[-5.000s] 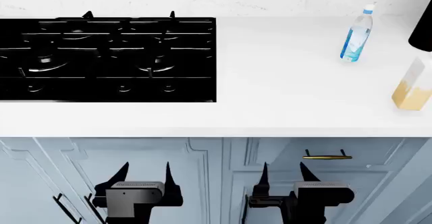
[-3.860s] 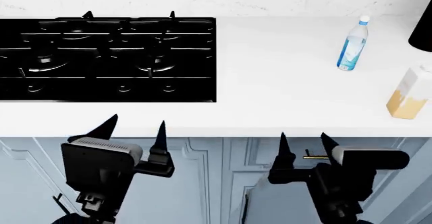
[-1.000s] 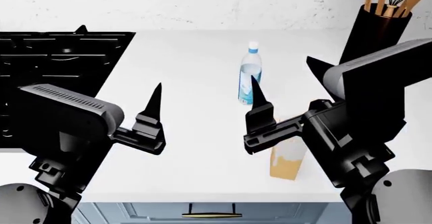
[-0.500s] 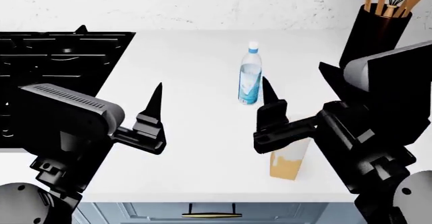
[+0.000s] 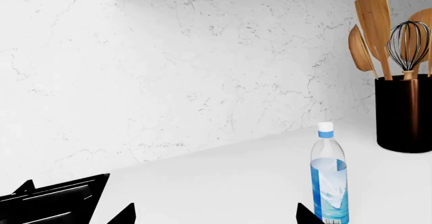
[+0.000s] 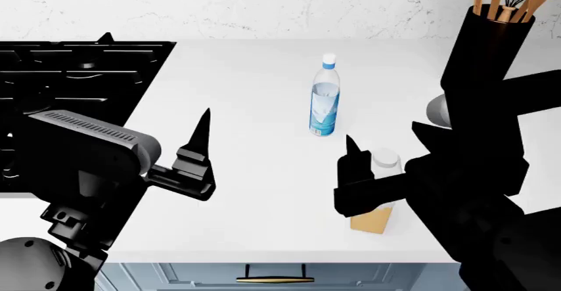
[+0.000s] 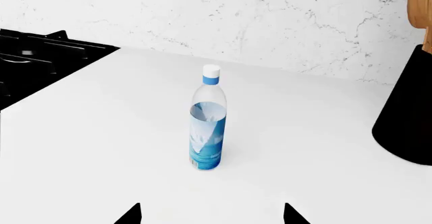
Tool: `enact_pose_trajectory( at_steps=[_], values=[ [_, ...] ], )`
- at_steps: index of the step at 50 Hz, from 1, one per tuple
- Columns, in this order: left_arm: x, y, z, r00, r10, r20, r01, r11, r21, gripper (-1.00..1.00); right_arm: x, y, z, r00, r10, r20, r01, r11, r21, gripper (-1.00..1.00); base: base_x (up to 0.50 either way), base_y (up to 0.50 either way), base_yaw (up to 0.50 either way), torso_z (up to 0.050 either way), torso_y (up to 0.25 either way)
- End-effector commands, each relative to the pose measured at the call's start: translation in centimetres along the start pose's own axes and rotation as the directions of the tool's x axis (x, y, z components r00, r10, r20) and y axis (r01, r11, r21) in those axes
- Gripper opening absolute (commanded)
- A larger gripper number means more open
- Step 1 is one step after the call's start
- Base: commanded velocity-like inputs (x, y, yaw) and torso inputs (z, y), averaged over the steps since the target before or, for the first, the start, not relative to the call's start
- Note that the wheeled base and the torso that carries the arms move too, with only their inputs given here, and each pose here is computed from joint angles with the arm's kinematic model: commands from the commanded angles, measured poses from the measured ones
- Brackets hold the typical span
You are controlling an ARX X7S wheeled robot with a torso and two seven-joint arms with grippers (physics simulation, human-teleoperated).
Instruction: Move the drinks to the dining counter.
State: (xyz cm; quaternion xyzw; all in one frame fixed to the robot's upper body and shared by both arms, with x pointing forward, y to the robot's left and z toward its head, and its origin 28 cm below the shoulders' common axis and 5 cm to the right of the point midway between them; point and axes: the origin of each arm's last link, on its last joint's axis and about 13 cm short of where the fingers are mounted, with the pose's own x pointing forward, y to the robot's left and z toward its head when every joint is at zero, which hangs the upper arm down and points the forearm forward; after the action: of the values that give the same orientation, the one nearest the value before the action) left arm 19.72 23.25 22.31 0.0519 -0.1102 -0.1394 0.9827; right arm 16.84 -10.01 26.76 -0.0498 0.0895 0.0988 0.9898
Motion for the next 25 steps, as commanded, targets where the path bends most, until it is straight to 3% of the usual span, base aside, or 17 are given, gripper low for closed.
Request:
enact_pose_trajectory(
  at_steps=[1,12,16,25],
  values=[
    [0.04,-0.02,-0.05,1.0,-0.001,0.0,0.001,1.0,-0.002,1.0,0.06,-0.15,-0.44,0.998,-0.021,-0.064,0.021,1.0,0.002,1.0,0.0,0.0,0.0,0.0,0.0],
    [0.05,0.02,-0.15,1.0,-0.001,-0.002,0.001,1.0,-0.006,1.0,0.33,-0.37,-0.75,0.994,-0.024,-0.11,0.027,0.999,0.027,1.0,0.0,0.0,0.0,0.0,0.0],
    [0.09,0.02,-0.1,1.0,-0.001,-0.002,0.001,1.0,-0.005,1.0,0.42,-0.44,-0.88,0.99,0.014,-0.138,0.0,0.995,0.101,1.0,0.0,0.0,0.0,0.0,0.0],
    [0.25,-0.04,-0.12,1.0,-0.005,-0.002,0.005,1.0,-0.005,1.0,0.71,-0.64,-1.38,0.983,0.022,-0.18,0.001,0.992,0.128,1.0,0.0,0.0,0.0,0.0,0.0]
  ],
)
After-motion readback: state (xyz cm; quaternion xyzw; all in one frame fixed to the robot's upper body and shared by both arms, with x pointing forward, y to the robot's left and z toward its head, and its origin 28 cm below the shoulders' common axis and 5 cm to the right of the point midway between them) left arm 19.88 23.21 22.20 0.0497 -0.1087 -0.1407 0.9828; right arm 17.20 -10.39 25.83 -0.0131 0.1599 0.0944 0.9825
